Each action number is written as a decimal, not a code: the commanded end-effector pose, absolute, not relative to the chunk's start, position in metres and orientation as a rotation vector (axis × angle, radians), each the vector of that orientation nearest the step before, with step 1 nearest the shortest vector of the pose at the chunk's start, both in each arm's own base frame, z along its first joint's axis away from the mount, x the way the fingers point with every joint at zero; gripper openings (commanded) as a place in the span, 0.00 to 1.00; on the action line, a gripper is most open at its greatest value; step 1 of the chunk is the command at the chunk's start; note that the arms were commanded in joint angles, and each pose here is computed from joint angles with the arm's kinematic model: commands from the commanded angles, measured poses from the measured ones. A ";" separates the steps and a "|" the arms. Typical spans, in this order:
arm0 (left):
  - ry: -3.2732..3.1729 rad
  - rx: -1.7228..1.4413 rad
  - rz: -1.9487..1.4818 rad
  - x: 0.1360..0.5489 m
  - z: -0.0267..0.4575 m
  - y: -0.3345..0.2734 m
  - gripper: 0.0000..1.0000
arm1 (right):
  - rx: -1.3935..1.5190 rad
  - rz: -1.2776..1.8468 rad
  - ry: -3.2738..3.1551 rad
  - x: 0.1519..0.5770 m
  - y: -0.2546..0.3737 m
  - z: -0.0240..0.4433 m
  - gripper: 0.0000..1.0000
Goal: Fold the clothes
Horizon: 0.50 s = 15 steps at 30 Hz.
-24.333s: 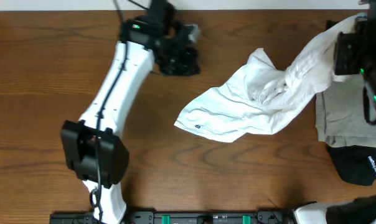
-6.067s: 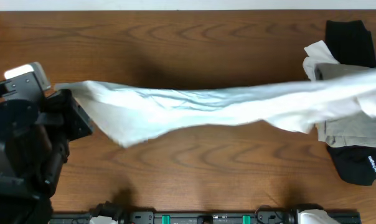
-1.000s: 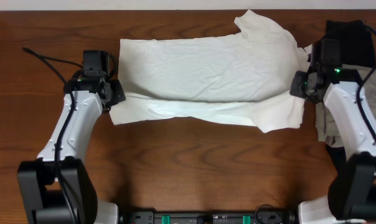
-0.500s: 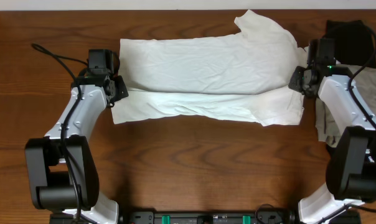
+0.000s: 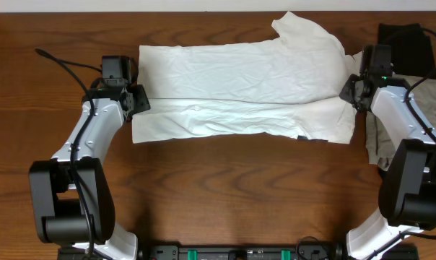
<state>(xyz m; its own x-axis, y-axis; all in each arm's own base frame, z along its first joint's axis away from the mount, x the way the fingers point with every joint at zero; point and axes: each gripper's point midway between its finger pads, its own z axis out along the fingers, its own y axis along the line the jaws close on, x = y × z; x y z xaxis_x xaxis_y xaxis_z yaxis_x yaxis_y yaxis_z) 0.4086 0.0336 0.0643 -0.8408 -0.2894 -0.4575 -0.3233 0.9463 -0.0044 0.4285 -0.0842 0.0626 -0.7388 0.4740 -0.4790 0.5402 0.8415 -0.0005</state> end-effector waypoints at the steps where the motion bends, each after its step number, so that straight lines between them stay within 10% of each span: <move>1: 2.662 -0.404 0.114 0.404 0.060 0.036 0.66 | 0.771 -0.225 2.535 0.428 -0.093 0.063 0.16; 15: 2.783 -0.407 0.136 0.377 0.049 0.035 0.66 | 0.685 -0.165 2.584 0.420 -0.081 0.076 0.19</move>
<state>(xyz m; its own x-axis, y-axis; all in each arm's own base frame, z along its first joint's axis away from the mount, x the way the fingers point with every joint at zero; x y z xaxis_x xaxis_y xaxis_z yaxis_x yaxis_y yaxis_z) 0.3809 0.0328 0.0527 -0.8980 -0.2683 -0.3488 -0.3004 0.9530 0.0402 0.4220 -0.0815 0.0597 -0.7641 0.4620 -0.4503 0.5222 0.8527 -0.0114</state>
